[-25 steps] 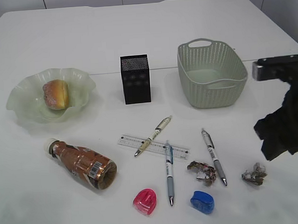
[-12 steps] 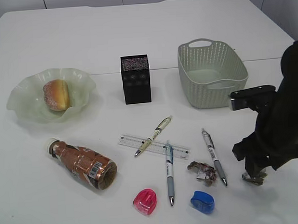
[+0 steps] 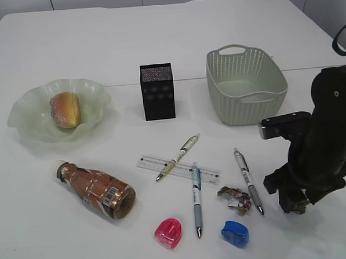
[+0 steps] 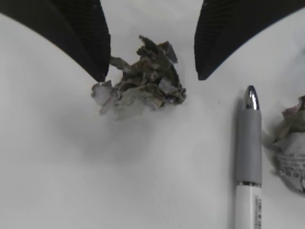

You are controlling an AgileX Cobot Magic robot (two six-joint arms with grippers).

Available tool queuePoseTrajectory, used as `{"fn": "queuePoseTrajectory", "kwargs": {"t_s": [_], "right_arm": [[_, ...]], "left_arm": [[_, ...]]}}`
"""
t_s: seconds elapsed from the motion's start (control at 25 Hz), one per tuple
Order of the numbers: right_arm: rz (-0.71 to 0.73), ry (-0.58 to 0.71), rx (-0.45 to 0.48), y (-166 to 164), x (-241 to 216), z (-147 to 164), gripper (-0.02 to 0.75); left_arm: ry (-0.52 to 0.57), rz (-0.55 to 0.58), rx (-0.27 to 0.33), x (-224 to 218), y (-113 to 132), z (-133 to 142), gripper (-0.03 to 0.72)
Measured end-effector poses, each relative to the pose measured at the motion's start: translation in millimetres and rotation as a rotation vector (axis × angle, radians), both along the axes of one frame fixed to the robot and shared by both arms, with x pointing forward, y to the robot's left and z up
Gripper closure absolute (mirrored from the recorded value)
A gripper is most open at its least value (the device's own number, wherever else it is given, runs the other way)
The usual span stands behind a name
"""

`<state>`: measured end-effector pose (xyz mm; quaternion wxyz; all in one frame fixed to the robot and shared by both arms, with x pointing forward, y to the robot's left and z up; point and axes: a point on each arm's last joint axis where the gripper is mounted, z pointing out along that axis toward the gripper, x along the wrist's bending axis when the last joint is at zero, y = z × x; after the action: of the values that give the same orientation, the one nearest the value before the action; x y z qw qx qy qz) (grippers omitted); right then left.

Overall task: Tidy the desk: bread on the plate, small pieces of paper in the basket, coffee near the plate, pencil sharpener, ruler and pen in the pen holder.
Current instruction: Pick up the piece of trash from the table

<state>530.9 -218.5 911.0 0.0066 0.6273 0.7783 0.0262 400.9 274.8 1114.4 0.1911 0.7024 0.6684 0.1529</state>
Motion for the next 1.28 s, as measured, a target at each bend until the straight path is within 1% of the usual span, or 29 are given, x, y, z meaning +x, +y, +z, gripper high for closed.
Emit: {"fn": "queuePoseTrajectory", "kwargs": {"t_s": [0.4, 0.64, 0.88, 1.12, 1.28], "right_arm": [[-0.013, -0.018, 0.004, 0.6, 3.1, -4.1, 0.32], [-0.014, -0.023, 0.004, 0.6, 3.5, -4.1, 0.373], [-0.013, -0.011, -0.002, 0.5, 4.0, -9.3, 0.395], [-0.013, -0.011, -0.002, 0.5, 4.0, -9.3, 0.54], [-0.013, -0.013, -0.002, 0.7, 4.5, -8.9, 0.594]], "left_arm": [[-0.018, 0.0, -0.003, 1.4, -0.3, 0.8, 0.188], [-0.021, 0.0, -0.004, 1.6, -0.3, 0.9, 0.19], [-0.021, 0.0, -0.004, 1.6, -0.3, 0.9, 0.191], [-0.021, 0.0, -0.004, 1.7, -0.3, 0.9, 0.191], [-0.023, 0.0, -0.004, 1.8, -0.3, 1.0, 0.191]]}}
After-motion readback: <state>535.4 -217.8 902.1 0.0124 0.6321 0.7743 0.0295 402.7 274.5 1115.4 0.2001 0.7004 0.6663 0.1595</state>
